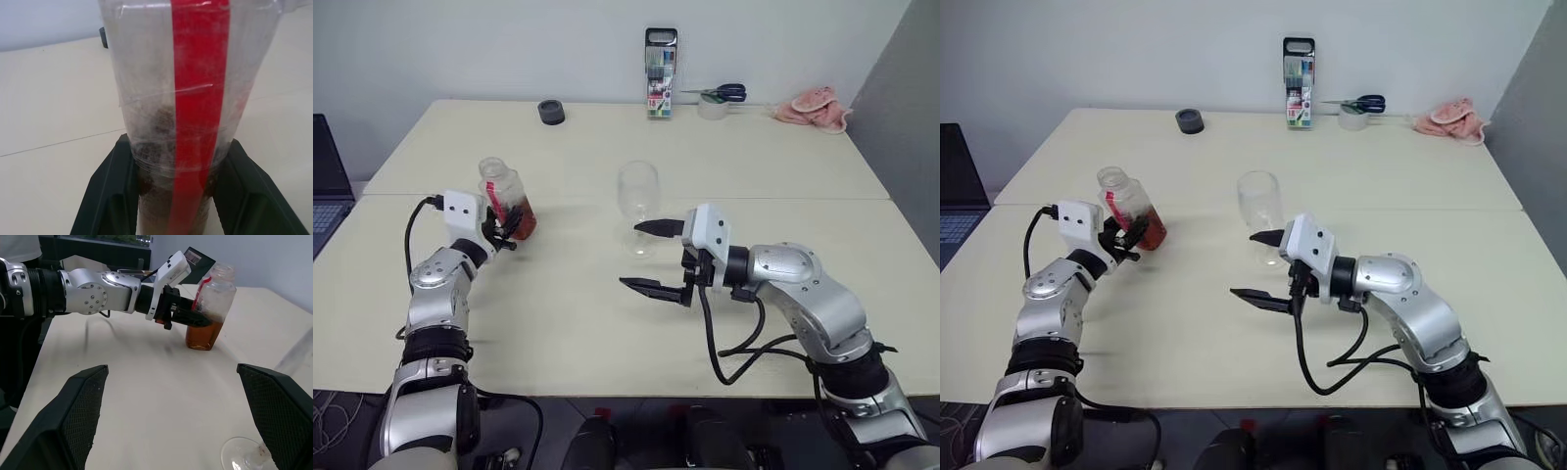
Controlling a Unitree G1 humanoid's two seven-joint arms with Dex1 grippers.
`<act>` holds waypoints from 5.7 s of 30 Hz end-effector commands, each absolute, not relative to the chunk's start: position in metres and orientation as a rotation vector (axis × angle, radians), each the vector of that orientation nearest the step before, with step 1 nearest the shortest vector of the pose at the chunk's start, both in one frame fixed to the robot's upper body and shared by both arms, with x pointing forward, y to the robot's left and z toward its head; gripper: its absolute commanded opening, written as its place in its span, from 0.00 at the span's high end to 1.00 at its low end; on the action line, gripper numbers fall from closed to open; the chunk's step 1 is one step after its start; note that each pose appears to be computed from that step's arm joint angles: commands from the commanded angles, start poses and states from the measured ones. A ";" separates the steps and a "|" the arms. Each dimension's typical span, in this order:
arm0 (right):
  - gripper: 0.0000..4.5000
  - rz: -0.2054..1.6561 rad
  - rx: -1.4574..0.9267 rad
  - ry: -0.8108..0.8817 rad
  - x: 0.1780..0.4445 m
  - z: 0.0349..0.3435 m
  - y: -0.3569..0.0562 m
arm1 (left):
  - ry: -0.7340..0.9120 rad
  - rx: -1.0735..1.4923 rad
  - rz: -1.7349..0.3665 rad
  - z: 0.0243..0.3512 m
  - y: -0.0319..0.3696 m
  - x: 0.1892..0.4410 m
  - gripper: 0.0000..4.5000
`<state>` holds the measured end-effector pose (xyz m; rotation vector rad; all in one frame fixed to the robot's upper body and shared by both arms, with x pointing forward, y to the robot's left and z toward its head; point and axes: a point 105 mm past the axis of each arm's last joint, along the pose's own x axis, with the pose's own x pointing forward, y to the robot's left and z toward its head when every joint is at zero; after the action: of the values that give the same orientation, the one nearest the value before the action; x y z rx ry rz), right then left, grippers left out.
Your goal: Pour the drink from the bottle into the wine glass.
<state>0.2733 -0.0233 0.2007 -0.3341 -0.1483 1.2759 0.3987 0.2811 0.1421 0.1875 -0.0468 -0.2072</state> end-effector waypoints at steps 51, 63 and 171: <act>0.00 0.929 -0.225 -0.169 0.300 0.230 -0.059 | -0.724 1.443 -0.377 0.294 0.156 0.412 0.64; 0.00 0.942 -0.222 -0.140 0.296 0.225 -0.058 | -0.764 1.508 -0.349 0.306 0.153 0.414 0.64; 0.00 1.186 -0.332 -0.183 0.278 0.228 -0.025 | -0.329 0.366 -0.132 0.243 0.242 0.410 0.64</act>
<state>0.2812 -0.0295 0.2171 -0.3291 -0.1594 1.1609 0.4197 0.2288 0.2367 0.5131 -0.3167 -0.1606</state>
